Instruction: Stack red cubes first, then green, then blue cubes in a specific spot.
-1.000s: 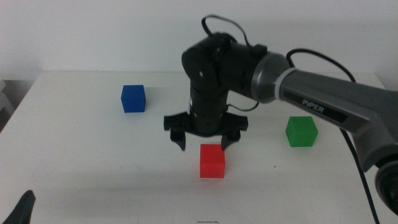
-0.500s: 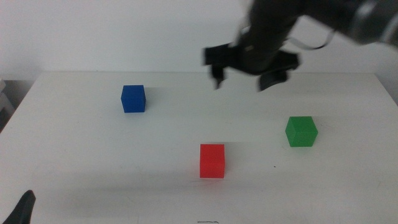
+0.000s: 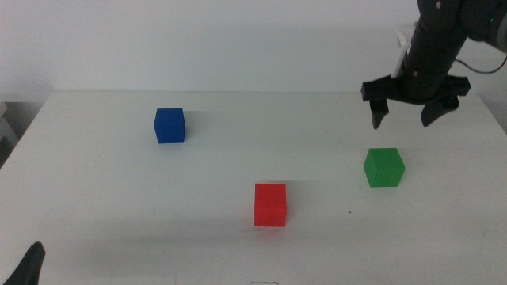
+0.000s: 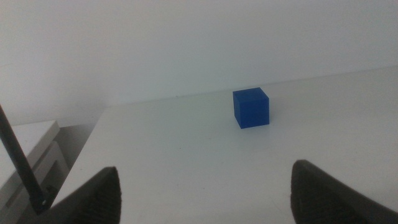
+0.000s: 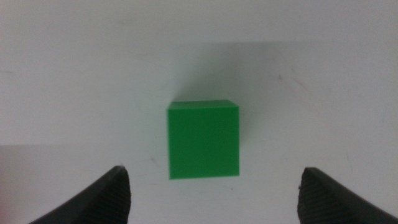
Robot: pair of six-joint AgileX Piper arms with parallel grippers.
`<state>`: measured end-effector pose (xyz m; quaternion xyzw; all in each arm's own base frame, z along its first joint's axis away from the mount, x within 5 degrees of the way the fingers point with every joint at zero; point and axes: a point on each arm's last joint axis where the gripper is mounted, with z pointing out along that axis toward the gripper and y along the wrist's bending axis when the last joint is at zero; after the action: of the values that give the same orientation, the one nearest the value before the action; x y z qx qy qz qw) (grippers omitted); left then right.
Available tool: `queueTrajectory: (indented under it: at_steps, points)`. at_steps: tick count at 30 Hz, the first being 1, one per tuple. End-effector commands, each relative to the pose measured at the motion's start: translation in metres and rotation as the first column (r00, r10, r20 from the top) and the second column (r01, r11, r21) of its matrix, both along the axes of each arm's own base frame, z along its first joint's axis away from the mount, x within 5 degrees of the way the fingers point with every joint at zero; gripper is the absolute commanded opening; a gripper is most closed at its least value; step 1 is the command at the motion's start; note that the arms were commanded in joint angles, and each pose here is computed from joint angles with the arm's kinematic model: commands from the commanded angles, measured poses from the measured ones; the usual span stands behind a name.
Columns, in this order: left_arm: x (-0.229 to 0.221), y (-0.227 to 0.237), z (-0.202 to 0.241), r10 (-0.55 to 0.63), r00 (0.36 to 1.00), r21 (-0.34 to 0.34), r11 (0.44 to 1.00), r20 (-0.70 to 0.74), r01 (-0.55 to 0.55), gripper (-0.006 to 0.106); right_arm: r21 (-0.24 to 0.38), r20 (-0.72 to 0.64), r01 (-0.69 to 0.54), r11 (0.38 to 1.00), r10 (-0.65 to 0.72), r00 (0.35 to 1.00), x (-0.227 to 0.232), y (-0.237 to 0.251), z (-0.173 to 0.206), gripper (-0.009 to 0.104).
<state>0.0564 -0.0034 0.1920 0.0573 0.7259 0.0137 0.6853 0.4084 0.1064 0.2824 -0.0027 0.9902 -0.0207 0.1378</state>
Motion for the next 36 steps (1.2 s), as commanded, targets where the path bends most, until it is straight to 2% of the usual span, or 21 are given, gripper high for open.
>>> queueTrajectory:
  at_steps: [1, 6, 15, 27, 36]
  points:
    - [-0.001, 0.0, 0.01, 0.001, 0.994, -0.014, 1.0, 0.105, 0.001, 0.094, -0.006, -0.003, -0.008, 1.0, 0.008, 1.0, -0.006, -0.01, 0.017, 0.088]
    - [-0.001, 0.0, 0.01, 0.001, 0.994, -0.014, 1.0, 0.105, 0.001, 0.094, 0.01, -0.066, -0.032, 0.999, 0.032, 0.997, 0.003, -0.006, -0.006, 0.083]
    - [-0.001, 0.0, 0.01, 0.001, 0.994, -0.014, 1.0, 0.105, 0.001, 0.094, -0.002, -0.126, -0.03, 1.0, 0.03, 0.992, 0.011, -0.006, -0.031, 0.078]
    - [-0.001, 0.0, 0.01, 0.001, 0.994, -0.014, 1.0, 0.105, 0.001, 0.094, -0.017, -0.176, -0.029, 0.999, 0.026, 0.984, 0.021, -0.013, -0.058, 0.078]
    - [-0.001, 0.0, 0.01, 0.001, 0.994, -0.014, 1.0, 0.105, 0.001, 0.094, 0.013, -0.175, -0.045, 0.999, 0.046, 0.983, 0.027, -0.011, -0.071, 0.077]
